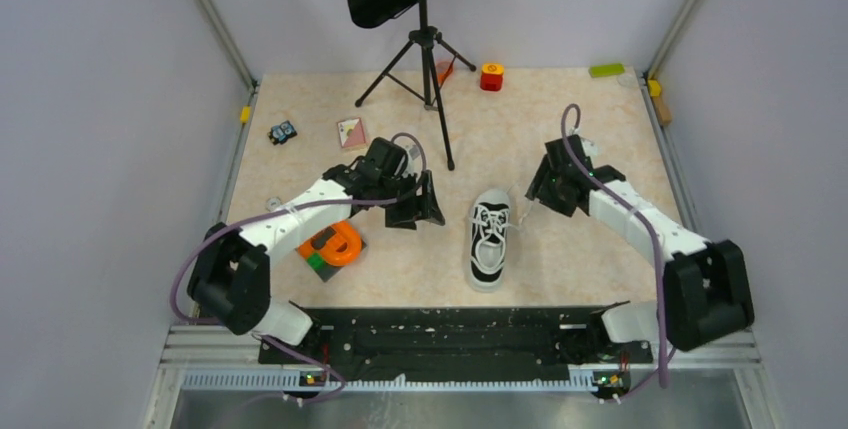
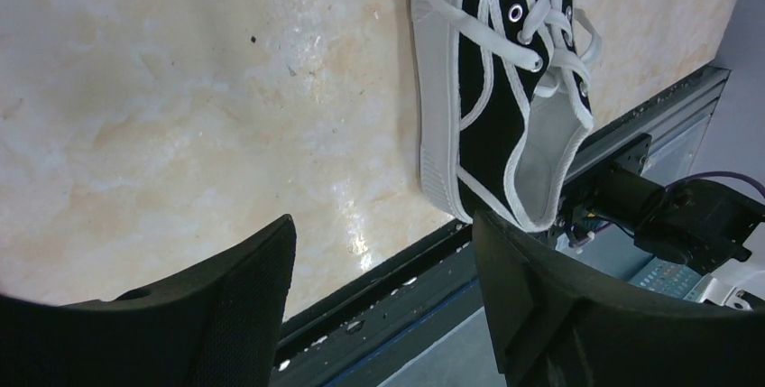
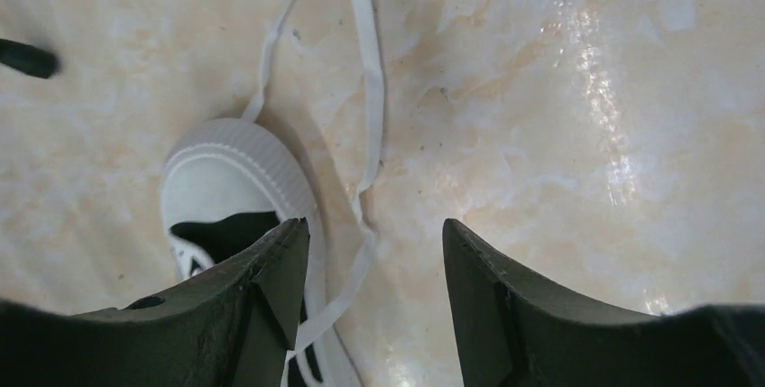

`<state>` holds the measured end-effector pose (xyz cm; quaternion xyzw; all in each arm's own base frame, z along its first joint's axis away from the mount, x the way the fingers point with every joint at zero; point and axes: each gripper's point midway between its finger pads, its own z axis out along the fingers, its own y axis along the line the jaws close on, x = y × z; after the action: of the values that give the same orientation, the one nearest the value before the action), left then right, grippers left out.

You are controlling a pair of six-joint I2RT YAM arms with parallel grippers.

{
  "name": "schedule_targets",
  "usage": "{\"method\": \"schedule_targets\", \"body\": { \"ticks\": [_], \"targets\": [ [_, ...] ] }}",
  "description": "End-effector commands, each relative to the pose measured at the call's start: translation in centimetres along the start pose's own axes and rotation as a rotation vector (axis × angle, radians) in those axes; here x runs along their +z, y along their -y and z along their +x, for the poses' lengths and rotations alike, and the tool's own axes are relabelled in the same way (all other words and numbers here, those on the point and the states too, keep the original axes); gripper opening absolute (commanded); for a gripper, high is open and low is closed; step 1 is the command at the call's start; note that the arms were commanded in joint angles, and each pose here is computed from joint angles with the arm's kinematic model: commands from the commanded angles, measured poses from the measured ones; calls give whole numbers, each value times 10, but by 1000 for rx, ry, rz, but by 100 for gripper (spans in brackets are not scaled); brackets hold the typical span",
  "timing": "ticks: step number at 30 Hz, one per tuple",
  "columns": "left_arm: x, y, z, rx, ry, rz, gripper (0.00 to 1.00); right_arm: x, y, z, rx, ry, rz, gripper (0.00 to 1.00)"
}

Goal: Tie the shoes
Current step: Place the shoe at the center of the board, then adjust the shoe at the center of the board.

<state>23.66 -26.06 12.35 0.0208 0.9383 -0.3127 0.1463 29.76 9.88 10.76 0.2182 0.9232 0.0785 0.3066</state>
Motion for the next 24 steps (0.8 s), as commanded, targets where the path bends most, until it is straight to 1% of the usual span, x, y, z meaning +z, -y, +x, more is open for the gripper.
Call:
{"method": "schedule_targets", "body": {
  "ticks": [1, 7, 11, 12, 13, 14, 15, 16, 17, 20, 24],
  "targets": [
    [11, 31, -25, 53, 37, 105, 75, 33, -14, -16, -60, 23, 20, 58],
    [40, 34, -26, 66, -36, 87, 73, 73, -12, -13, -98, -12, 88, 58],
    [54, 41, -22, 75, -48, 96, 73, 93, -10, -7, -106, -29, 104, 56],
    [58, 40, -22, 74, -51, 88, 73, 97, -7, -5, -113, -40, 122, 53],
    [62, 39, -24, 76, -50, 80, 73, 100, -4, -4, -116, -46, 135, 46],
    [67, 37, -26, 77, -54, 67, 73, 100, -1, -3, -118, -49, 147, 35],
    [71, 35, -29, 81, -56, 54, 73, 99, 1, -3, -118, -47, 154, 16],
    [75, 35, -32, 89, -62, 47, 72, 97, 4, -3, -116, -42, 158, 4],
    [79, 36, -35, 96, -69, 45, 72, 94, 9, -3, -108, -38, 165, 0],
    [89, 43, -42, 112, -86, 65, 73, 79, 35, 2, -75, -29, 200, 0],
    [101, 57, -53, 115, -102, 103, 73, 48, 66, 5, -34, 11, 222, 0]
  ]
}}
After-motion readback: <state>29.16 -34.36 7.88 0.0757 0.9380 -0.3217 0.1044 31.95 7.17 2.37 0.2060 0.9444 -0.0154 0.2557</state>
